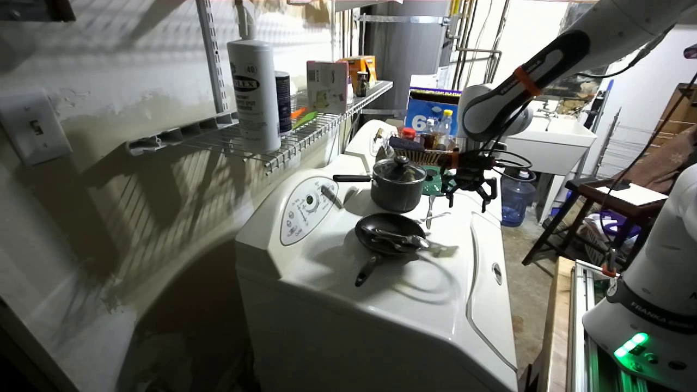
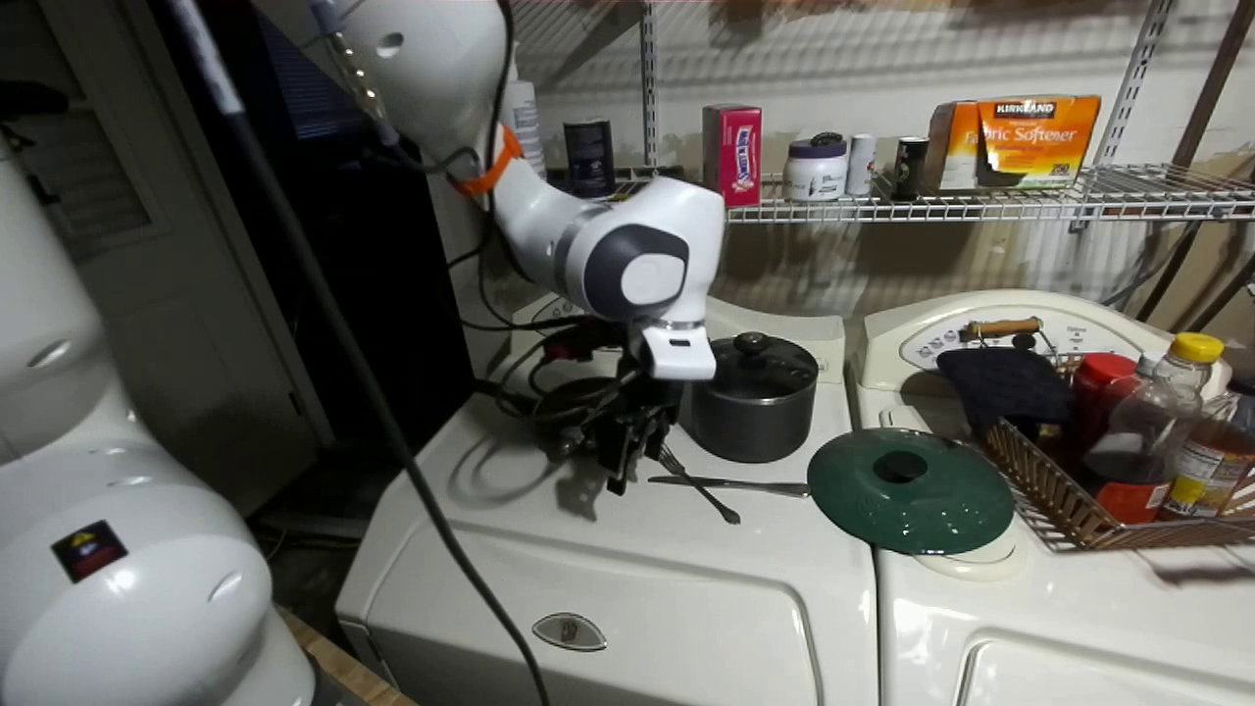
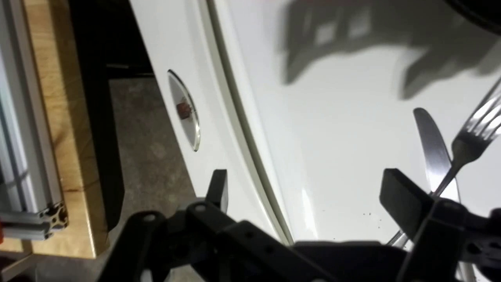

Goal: Move the fork from the pan and place it on the knife next to the pot

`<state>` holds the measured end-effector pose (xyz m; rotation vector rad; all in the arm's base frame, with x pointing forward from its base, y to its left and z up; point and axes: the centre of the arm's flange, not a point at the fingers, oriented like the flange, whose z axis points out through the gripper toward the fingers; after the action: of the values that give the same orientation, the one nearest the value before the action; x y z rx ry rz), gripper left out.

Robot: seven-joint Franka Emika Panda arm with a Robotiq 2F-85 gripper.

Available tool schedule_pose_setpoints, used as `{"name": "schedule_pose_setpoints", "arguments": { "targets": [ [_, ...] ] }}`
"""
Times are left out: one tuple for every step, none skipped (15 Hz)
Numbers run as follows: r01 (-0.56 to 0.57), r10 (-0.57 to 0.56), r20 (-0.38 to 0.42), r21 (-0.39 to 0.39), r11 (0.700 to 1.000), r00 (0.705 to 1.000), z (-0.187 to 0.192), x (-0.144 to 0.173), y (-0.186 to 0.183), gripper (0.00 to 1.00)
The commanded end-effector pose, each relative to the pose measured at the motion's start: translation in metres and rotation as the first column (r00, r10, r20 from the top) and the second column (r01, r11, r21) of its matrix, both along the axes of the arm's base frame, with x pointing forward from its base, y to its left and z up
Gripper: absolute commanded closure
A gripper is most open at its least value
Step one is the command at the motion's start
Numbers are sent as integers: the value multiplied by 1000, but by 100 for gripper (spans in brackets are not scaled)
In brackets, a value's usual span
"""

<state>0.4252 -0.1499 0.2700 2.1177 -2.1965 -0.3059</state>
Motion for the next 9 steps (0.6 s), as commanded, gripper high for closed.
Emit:
{"name": "schedule_pose_setpoints", "arguments": {
  "targets": [
    [-197, 195, -39, -70, 978, 980, 71, -21, 59, 0],
    [-257, 253, -51, -87, 963, 966, 88, -22, 73, 0],
    [-313, 308, -64, -101, 944, 949, 106, -24, 88, 0],
    [-365, 358, -79, -112, 924, 930, 124, -28, 103, 0],
    [-411, 402, -93, -128, 903, 911, 138, -31, 115, 0],
    [-459, 448, -105, -133, 879, 888, 152, -35, 126, 0],
    [-503, 491, -116, -140, 853, 864, 166, -39, 137, 0],
    [-547, 533, -128, -144, 824, 836, 177, -42, 146, 0],
    [-589, 573, -140, -153, 794, 808, 189, -44, 155, 0]
  ]
}}
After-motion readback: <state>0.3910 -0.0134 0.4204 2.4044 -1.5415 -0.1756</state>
